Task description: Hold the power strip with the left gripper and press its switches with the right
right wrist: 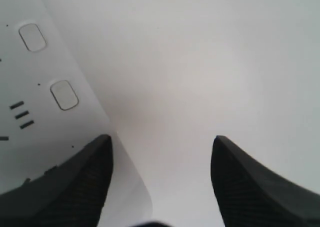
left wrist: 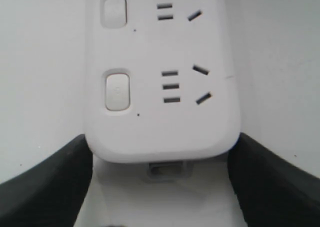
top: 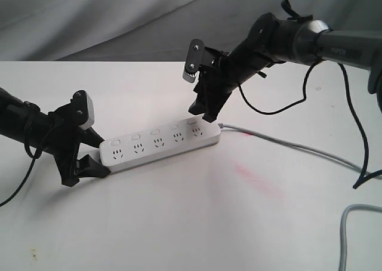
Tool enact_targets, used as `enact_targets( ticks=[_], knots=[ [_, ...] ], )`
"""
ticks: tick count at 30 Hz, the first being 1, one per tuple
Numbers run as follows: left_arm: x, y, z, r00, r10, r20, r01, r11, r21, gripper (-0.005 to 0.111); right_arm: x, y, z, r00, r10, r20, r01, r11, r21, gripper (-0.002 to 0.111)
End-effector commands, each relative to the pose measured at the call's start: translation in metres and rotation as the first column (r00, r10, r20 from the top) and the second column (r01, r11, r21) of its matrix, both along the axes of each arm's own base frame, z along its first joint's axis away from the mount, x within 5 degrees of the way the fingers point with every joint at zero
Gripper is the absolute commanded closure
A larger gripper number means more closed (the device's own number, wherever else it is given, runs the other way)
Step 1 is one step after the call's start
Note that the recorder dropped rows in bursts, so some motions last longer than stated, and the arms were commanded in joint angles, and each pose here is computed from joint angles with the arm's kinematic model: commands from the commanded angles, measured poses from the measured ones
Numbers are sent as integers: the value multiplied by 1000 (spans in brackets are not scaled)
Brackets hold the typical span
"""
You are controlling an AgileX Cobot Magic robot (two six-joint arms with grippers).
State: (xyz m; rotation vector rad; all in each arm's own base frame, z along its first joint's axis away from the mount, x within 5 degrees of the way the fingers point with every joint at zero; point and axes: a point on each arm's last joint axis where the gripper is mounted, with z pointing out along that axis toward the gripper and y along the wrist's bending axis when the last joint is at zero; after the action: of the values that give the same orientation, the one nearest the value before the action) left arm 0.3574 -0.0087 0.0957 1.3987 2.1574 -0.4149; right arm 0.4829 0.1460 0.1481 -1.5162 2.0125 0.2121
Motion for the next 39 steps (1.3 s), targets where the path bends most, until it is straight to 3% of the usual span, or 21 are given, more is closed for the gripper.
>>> enact_targets(
  ticks=[1, 29, 39],
  knots=[
    [1, 0, 0, 1000, -6, 10, 6, 1000, 21, 47, 3, -1, -6, 999, -33, -6, 33, 999, 29, 54],
    [1, 0, 0, 1000, -6, 10, 6, 1000, 21, 47, 0, -2, -26, 998, 5, -56, -6, 1000, -12, 54],
    [1, 0, 0, 1000, -6, 10, 6, 1000, 21, 47, -10, -6, -50, 998, 17, -54, -19, 999, -38, 54]
  ],
)
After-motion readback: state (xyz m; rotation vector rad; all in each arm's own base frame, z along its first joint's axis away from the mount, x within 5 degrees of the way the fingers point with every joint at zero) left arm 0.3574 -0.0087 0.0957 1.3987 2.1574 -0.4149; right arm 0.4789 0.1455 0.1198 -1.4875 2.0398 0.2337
